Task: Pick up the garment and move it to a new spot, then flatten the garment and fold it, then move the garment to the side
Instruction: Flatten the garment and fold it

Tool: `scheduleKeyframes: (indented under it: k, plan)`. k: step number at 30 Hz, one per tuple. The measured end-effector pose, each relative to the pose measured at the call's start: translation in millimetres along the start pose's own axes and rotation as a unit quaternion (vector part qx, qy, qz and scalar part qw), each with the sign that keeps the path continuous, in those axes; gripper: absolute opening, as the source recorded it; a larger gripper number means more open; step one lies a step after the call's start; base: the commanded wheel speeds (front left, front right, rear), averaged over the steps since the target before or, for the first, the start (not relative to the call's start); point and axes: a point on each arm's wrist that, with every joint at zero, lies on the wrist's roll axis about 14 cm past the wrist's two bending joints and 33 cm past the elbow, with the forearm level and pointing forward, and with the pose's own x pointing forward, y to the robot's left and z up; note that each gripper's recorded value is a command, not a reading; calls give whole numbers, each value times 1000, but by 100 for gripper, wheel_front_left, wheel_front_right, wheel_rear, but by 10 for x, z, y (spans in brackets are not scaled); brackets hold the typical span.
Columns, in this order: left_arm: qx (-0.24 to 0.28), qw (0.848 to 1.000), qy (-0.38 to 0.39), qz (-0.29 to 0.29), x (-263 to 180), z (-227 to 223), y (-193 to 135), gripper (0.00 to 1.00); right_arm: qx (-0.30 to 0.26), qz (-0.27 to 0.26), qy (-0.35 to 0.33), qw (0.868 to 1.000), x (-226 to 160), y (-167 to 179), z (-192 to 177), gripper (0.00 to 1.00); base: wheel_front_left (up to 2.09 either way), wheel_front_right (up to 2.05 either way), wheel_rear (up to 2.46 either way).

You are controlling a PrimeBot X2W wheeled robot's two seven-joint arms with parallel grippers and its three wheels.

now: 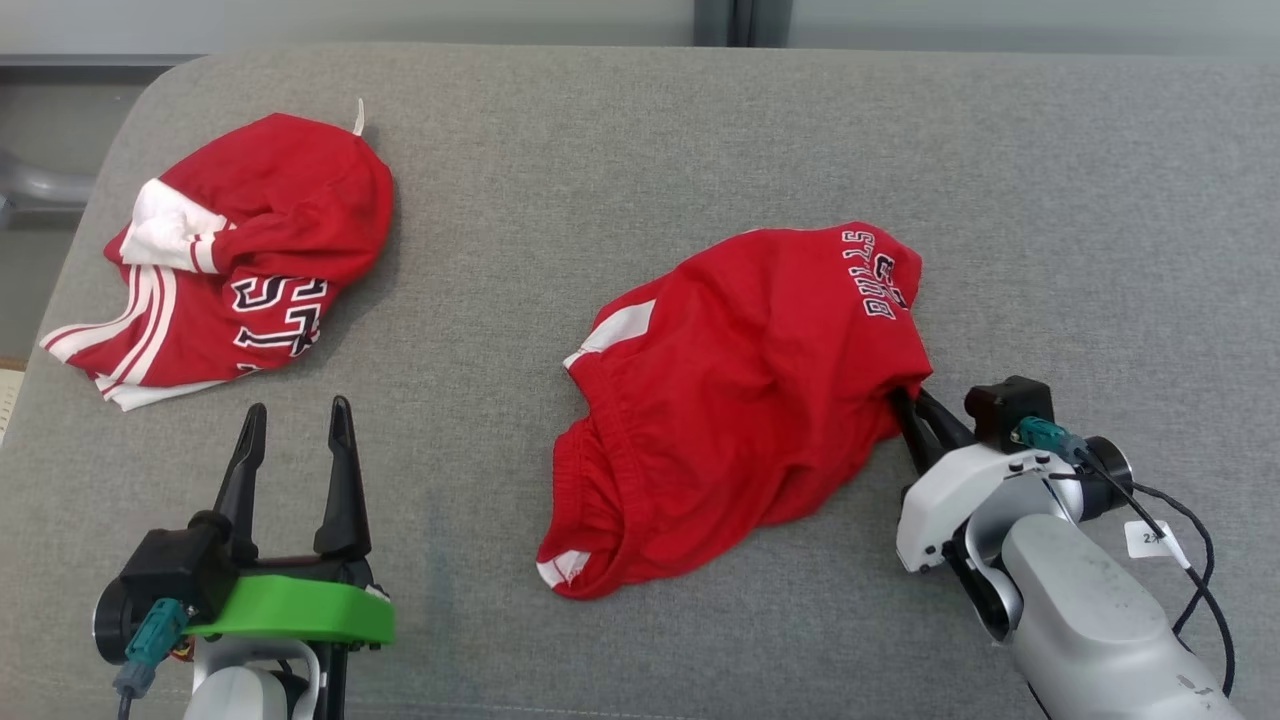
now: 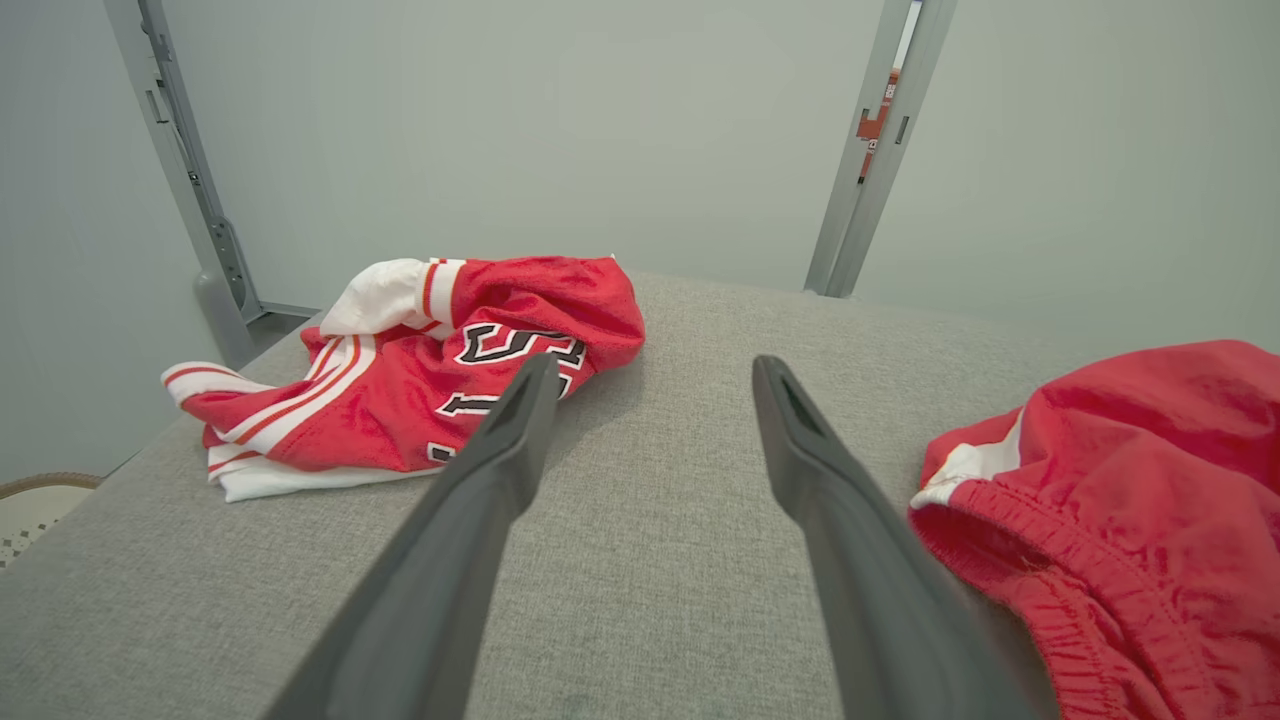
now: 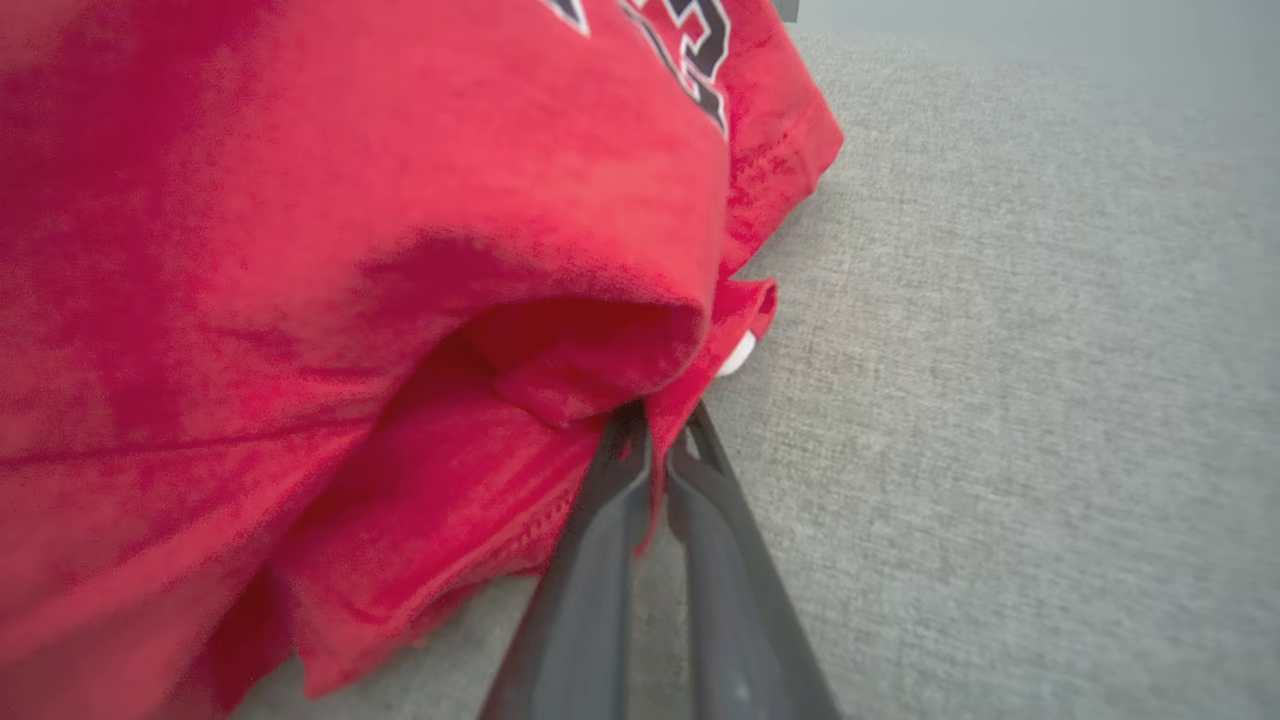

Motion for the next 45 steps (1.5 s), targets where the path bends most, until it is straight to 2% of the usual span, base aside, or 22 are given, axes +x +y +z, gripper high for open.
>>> scheduleKeyframes:
  k: [4,16,23,24,25,26,33,41,45]
  plan:
    - [-6,1000,4,-12,-17,-30,-81,100,8,-17,-20,1000,-172,-112,62,0,0,0,0]
    - [-23,997,2,-72,44,-35,-502,100,26,-111,-54,992,-1135,-632,-50,0,0,0,0]
    - [-25,996,2,-90,85,-38,-628,100,55,-148,-44,987,-1504,-671,-257,0,0,0,0]
    - [-25,996,1,-90,87,-34,-627,100,58,-151,-46,986,-1524,-673,-254,9,0,0,0]
    - [-25,996,0,-90,88,-29,-628,100,59,-154,-50,985,-1535,-676,-238,64,0,0,0]
    - [-24,996,0,-90,87,-23,-626,100,57,-156,-55,985,-1541,-679,-205,100,0,0,0]
    - [-16,996,-7,-88,51,24,-600,100,33,-156,-109,981,-1524,-650,134,100,0,0,0]
    - [-12,997,-12,-82,-19,70,-545,100,3,-136,-192,972,-1499,-481,688,100,0,0,0]
    - [-10,997,-12,-79,-28,70,-527,100,-1,-130,-210,969,-1506,-391,794,100,0,0,0]
